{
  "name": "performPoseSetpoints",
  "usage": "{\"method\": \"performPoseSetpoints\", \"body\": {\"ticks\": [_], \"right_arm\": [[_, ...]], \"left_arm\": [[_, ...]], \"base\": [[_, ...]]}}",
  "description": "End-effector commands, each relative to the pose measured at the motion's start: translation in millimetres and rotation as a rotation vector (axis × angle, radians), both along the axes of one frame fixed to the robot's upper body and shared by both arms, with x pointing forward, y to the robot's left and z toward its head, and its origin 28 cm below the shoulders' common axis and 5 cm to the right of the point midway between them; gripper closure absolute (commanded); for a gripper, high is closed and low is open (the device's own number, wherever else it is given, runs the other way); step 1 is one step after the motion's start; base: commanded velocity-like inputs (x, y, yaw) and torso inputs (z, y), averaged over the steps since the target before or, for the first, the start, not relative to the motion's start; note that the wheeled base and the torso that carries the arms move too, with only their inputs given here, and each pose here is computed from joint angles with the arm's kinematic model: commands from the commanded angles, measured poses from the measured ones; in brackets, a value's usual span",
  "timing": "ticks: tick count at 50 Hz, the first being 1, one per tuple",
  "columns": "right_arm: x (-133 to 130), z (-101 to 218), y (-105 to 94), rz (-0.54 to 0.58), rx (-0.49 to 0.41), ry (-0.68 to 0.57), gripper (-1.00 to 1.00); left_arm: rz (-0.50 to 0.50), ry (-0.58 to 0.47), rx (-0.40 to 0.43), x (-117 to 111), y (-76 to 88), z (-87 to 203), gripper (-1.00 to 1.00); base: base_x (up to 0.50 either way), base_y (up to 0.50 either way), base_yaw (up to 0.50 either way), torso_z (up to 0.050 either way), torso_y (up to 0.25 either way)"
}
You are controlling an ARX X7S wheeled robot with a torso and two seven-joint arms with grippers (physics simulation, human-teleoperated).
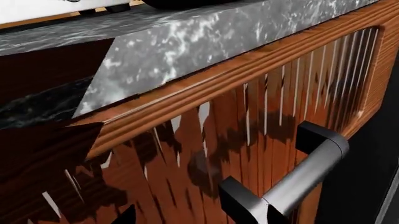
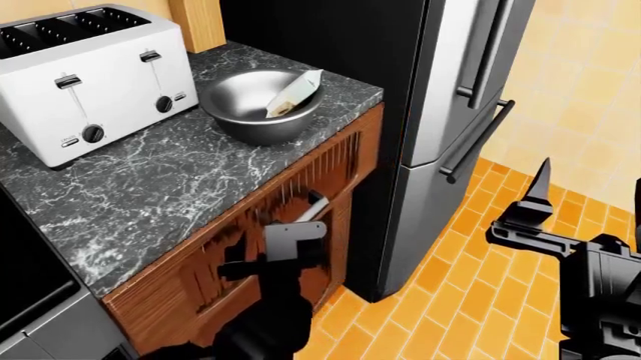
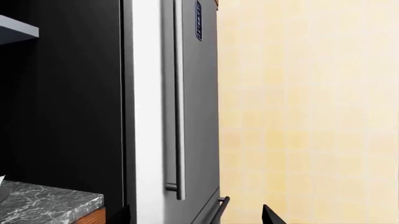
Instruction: Place the bar in the bowl and close the drawer.
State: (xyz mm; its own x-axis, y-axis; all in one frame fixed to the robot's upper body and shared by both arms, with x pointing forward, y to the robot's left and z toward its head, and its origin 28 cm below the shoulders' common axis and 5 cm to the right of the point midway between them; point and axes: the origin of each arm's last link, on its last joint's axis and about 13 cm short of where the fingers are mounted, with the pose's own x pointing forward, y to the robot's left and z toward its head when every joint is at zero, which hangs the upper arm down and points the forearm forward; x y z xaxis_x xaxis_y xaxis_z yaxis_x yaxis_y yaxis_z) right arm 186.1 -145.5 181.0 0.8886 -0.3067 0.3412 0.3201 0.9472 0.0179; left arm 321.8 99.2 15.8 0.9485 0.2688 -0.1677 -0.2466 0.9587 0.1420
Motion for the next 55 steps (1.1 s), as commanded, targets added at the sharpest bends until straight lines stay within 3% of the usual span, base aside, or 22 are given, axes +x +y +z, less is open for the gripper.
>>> {"method": "performPoseSetpoints", "body": {"ticks": [1,29,55], "right_arm": [[-0.2,0.1,0.1,-0.002,-0.002,0.003,-1.0],[-1.7,3.6,0.1,-0.001,-0.009,0.003,-1.0],[1.8,3.9,2.0,-0.001,-0.016,0.005,-1.0]], "left_arm": [[0.217,-0.012,-0.045,19.1,20.4,8.1,-1.0],[0.338,0.034,0.054,18.9,44.7,-7.0,-1.0],[0.338,0.034,0.054,18.9,44.7,-7.0,-1.0]], "base": [[0.0,0.0,0.0,0.0,0.0],[0.0,0.0,0.0,0.0,0.0],[0.0,0.0,0.0,0.0,0.0]]}}
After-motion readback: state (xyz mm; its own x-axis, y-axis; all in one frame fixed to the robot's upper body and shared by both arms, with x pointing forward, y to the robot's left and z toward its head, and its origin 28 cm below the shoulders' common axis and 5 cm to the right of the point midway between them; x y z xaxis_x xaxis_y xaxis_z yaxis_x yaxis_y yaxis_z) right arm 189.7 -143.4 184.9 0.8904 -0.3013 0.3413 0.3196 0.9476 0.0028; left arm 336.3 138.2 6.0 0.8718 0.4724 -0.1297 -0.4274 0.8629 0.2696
